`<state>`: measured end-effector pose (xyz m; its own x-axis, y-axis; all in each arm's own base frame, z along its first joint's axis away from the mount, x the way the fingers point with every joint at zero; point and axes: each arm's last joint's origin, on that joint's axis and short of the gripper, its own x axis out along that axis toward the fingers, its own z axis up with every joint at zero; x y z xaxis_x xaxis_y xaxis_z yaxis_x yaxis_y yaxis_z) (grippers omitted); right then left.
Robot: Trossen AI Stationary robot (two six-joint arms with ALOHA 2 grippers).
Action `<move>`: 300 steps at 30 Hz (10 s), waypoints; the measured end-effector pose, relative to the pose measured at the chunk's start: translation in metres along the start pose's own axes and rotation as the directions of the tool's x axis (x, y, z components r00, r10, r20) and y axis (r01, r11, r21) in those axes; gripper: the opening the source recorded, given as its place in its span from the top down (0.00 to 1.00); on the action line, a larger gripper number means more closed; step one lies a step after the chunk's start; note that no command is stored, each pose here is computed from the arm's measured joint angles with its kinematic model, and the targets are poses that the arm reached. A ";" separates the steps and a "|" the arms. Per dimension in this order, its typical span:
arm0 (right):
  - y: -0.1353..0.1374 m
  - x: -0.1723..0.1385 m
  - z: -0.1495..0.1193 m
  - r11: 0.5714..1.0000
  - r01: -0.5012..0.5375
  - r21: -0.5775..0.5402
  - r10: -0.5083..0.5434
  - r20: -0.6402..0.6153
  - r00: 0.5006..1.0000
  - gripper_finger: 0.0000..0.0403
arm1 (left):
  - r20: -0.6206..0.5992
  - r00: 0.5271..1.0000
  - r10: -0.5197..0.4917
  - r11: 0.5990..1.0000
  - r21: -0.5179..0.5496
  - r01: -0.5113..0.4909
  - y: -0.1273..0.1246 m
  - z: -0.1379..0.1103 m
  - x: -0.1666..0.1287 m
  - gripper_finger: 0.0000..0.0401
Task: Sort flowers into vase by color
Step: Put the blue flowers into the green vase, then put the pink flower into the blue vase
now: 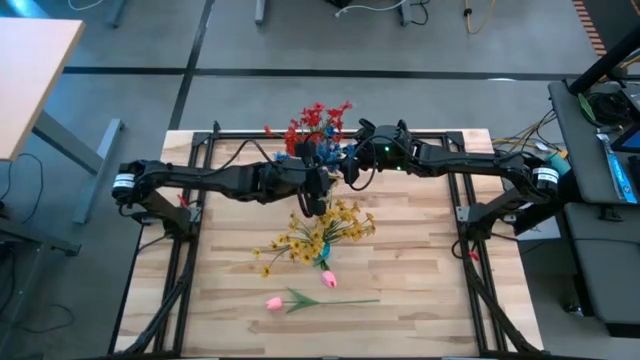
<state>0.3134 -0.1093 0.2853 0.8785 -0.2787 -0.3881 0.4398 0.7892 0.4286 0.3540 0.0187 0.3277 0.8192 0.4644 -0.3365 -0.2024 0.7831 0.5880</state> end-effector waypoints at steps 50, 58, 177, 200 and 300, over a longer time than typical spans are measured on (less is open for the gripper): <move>0.009 -0.012 0.020 0.998 -0.061 -0.009 0.062 0.183 0.981 0.19 | 0.013 0.992 -0.125 0.991 0.051 0.124 -0.006 -0.003 0.000 0.96; 0.015 -0.035 0.028 0.997 -0.070 -0.022 0.073 0.199 0.977 0.19 | -0.002 0.992 -0.127 0.991 0.049 0.127 -0.007 -0.004 0.000 0.78; 0.262 0.003 -0.319 0.781 -0.066 -0.621 -0.192 -0.339 0.921 0.19 | -0.272 0.873 -0.404 0.745 -0.652 0.141 -0.170 -0.088 -0.294 0.25; 0.237 0.064 -0.312 0.751 -0.257 -0.608 -0.108 -0.497 0.861 0.87 | -0.247 0.893 -0.376 0.736 -0.665 0.127 -0.173 -0.088 -0.293 0.25; 0.318 -0.084 -0.175 0.595 -0.324 -0.736 0.765 0.394 0.510 0.98 | 0.577 0.810 -0.102 0.908 -0.279 0.313 -0.227 0.098 -0.178 0.97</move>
<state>0.3468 0.2612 0.3114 0.8578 0.2463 0.4512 -0.1608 0.9622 -0.2197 0.3065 -0.2820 0.3259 0.9940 0.0577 0.0924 -0.0772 0.9716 0.2238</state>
